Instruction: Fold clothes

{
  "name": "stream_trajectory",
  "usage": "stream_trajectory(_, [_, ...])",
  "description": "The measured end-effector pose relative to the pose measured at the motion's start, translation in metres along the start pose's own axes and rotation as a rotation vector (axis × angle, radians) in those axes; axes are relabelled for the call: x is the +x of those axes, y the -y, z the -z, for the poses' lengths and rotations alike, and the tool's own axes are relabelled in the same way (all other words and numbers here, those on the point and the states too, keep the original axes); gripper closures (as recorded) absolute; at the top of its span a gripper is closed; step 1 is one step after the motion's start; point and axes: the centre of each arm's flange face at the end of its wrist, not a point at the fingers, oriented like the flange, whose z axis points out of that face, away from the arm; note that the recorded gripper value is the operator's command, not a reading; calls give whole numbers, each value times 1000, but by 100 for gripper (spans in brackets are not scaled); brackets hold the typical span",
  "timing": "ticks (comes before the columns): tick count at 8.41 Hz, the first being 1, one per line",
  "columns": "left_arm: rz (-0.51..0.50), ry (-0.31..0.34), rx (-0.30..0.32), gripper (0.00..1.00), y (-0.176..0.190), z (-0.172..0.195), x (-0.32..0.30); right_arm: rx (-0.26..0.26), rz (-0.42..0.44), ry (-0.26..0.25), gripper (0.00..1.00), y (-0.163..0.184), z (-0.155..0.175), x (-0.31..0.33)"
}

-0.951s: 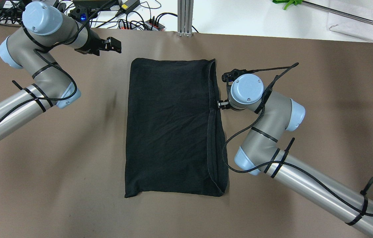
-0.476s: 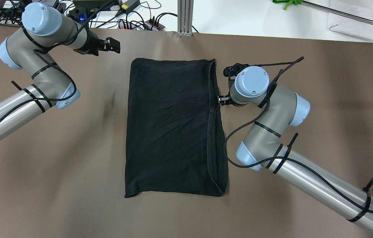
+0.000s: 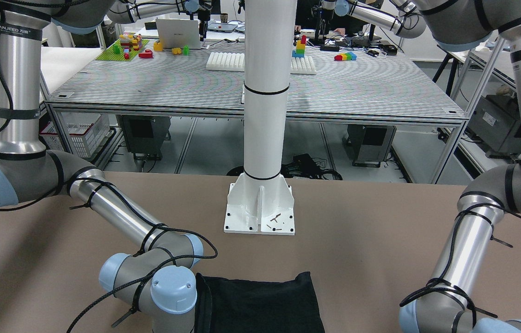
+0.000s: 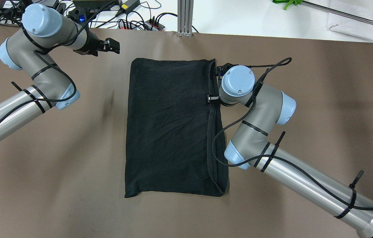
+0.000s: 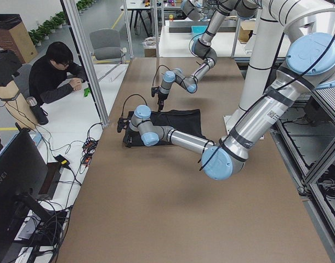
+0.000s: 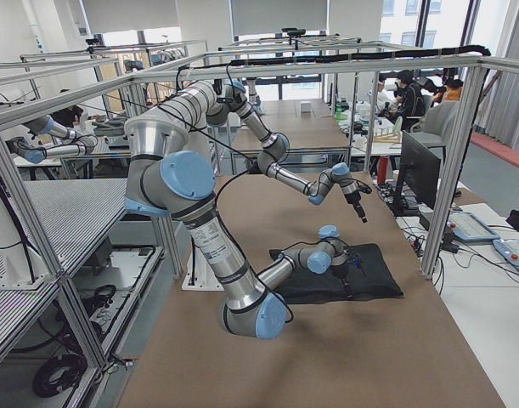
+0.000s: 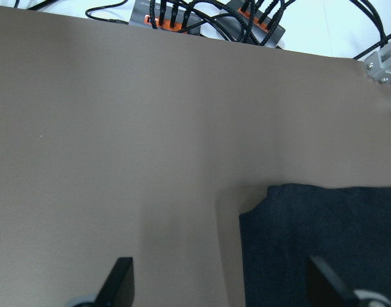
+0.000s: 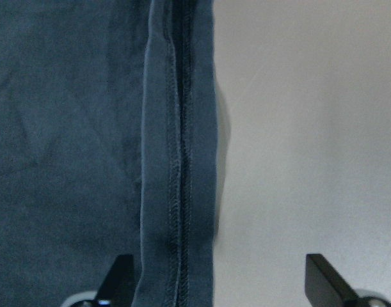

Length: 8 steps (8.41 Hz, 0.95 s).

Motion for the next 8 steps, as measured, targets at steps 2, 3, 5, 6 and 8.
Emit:
stream_trajectory(2, [1,4,0,6,0,-1,-1,-5,1,-2,6,-8,-4,-7])
stream_trajectory(3, [2,6,-1,6,0,-2,-2,-8,1,-3,6,-12,-6,-9])
stream_trajectory(5, [3,9,-2,6,0,-4,-3,-7,3,-7,6,-12,-11,-15])
stream_trajectory(6, [4,11,-1,6,0,-5,-3,-1,3,-9,6,-9,-16,-18])
stream_trajectory(8, [5,12,1,6,0,-5,-3,6,10,-10,6,-9,-25,-16])
